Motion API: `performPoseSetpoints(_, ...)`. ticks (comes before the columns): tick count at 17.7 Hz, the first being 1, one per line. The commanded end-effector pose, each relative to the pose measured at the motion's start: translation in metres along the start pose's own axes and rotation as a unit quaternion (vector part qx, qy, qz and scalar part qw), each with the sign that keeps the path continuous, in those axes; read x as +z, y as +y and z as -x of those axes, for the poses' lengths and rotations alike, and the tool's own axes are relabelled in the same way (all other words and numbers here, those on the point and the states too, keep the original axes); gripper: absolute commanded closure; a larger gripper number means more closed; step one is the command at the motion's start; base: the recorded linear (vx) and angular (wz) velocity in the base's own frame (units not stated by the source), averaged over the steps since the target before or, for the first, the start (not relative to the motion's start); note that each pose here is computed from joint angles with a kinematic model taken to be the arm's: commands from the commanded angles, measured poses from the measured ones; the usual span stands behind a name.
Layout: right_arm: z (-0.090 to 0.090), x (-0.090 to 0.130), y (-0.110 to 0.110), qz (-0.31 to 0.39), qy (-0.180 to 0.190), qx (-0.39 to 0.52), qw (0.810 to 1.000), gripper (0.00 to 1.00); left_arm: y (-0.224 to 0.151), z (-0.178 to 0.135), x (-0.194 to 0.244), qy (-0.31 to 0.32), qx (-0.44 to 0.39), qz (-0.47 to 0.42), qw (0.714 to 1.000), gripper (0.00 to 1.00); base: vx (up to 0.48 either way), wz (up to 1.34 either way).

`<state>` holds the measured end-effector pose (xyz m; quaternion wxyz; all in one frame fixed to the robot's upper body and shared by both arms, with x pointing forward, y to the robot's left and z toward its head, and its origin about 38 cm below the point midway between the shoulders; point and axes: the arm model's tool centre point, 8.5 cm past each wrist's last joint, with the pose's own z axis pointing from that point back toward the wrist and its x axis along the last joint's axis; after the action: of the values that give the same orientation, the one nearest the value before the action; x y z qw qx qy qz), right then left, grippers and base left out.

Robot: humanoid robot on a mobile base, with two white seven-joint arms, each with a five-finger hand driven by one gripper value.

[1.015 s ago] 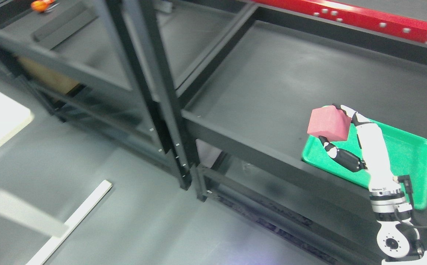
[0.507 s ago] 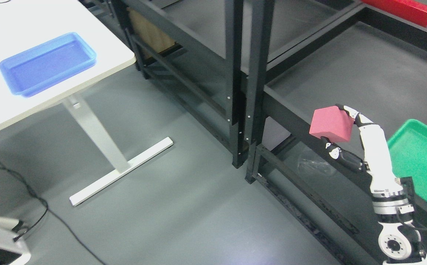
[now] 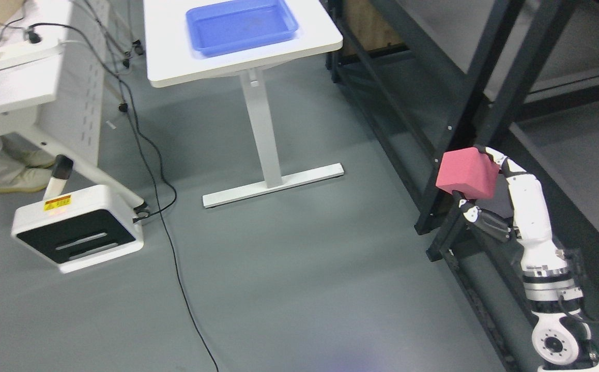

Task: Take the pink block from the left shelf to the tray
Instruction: 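Hold the pink cube in the right hand while turning toward the white table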

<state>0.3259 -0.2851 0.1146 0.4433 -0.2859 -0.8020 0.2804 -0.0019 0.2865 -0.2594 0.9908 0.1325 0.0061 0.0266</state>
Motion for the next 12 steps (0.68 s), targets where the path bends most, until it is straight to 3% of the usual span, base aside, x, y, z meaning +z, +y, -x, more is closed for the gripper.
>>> performPoseSetpoints(1,-0.0001,-0.0003,-0.0005,0.002,0.0,-0.001,1.0,0.95,0.0095,-0.0255,-0.001,-0.024,0.004,-0.007,1.0,0.0,-0.113,0.65)
performPoseSetpoints(12,-0.0003,-0.0003,0.0001,0.001,0.0,-0.002,1.0,0.95,0.0095,-0.0255,-0.001,-0.024,0.004,-0.007,1.0,0.0,-0.039,0.37)
